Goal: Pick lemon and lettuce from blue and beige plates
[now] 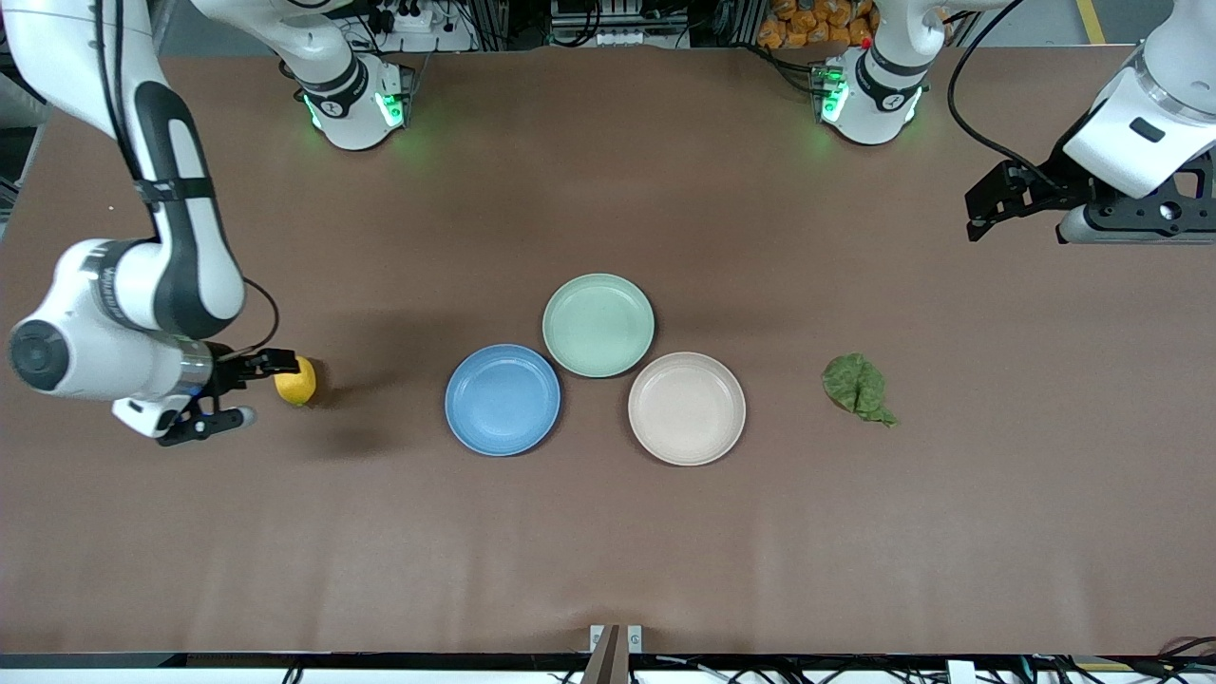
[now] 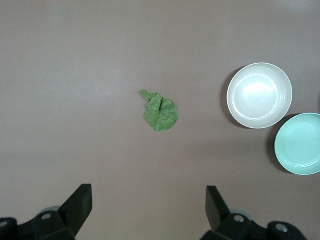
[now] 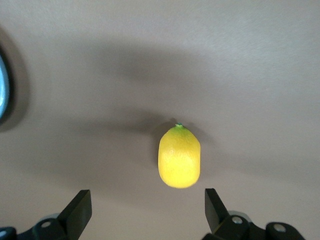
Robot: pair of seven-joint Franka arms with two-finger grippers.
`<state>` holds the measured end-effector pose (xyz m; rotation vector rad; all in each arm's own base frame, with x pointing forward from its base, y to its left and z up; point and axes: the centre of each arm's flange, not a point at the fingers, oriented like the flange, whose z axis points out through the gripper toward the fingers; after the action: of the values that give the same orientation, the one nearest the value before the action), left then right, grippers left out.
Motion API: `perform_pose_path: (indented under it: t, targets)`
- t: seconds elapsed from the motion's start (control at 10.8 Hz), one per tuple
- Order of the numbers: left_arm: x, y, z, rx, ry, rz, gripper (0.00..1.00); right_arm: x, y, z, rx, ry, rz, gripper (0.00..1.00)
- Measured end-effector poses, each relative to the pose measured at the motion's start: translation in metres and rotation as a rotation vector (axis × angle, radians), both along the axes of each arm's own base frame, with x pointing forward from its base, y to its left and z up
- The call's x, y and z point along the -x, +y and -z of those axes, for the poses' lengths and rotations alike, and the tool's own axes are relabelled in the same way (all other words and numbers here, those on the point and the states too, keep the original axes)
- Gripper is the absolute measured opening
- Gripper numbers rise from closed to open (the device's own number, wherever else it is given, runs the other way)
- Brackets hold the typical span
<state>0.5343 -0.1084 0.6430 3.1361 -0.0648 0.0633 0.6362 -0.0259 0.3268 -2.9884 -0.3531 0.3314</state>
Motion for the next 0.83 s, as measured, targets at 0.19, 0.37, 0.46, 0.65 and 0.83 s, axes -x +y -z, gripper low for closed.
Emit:
perform_pose_path:
  t: [0.19, 0.37, 0.46, 0.65, 0.83]
  targets:
    - [0.000, 0.000, 0.000, 0.000, 0.001, 0.000, 1.00, -0.006, -0.011, -0.031, -0.007, 0.024, 0.009, 1.00]
    - [0.001, 0.000, 0.000, -0.002, 0.009, 0.000, 1.00, -0.011, -0.021, -0.060, -0.014, 0.032, 0.018, 1.00]
    - [0.001, 0.000, 0.000, -0.002, 0.011, 0.000, 1.00, -0.013, -0.026, -0.073, -0.016, 0.022, 0.023, 1.00]
    - [0.001, 0.001, 0.000, -0.002, 0.011, -0.001, 1.00, -0.010, -0.031, -0.102, -0.024, -0.017, 0.030, 1.00]
    - [0.001, 0.001, 0.000, -0.002, 0.012, -0.001, 1.00, -0.003, -0.039, -0.129, -0.050, -0.054, 0.041, 1.00]
